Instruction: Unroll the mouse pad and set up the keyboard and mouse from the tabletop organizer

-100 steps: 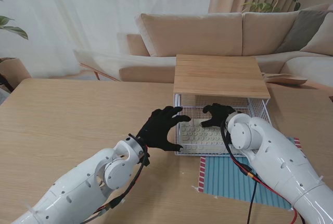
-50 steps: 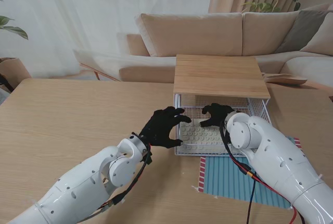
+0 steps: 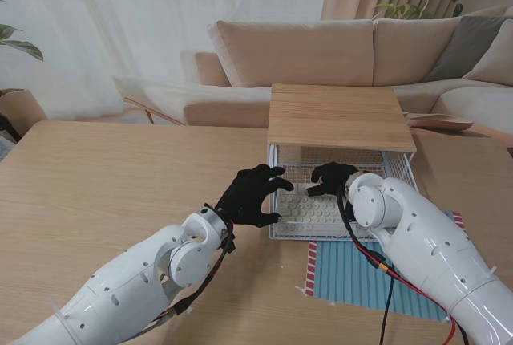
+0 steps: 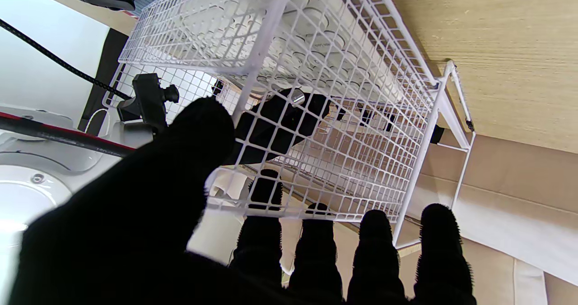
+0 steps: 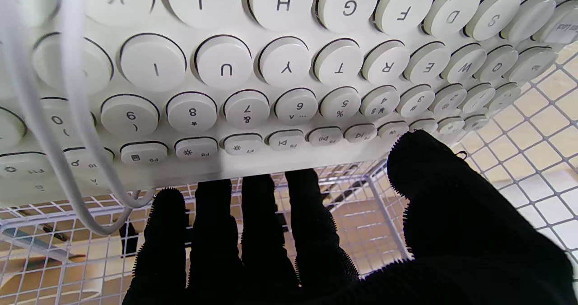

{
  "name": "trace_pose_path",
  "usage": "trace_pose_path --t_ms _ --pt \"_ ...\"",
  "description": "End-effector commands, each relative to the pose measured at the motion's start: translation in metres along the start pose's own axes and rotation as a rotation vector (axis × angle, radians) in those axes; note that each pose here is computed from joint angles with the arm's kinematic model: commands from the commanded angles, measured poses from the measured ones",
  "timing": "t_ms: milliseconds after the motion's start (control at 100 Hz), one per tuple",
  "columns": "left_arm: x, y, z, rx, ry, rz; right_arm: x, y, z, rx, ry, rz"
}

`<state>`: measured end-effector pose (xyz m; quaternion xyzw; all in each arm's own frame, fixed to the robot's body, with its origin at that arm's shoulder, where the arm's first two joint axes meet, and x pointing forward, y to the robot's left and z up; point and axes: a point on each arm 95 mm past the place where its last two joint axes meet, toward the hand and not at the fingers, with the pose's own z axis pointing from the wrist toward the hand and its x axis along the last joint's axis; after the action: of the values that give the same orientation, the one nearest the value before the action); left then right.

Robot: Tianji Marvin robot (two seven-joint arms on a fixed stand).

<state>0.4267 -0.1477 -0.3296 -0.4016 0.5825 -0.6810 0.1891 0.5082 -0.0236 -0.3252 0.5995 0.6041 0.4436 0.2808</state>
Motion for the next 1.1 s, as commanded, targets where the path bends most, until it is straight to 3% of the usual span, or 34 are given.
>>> trace_pose_path --t_ms 0,600,1090 --pt "-0.0026 0.0048 -0.0006 -0.024 -0.016 -0.003 0.0050 -0.0025 0.0005 0.019 0.007 0.008" --pt "-0.0033 0.0066 0.0000 -0.041 -0.031 -0.004 0.0054 -0.0014 0.0052 0.071 -0.004 0.036" --pt "-0.0023 0.0070 0.0035 -0.038 -0.043 -0.008 0.0060 0.0048 0.0007 0.066 0.013 0.020"
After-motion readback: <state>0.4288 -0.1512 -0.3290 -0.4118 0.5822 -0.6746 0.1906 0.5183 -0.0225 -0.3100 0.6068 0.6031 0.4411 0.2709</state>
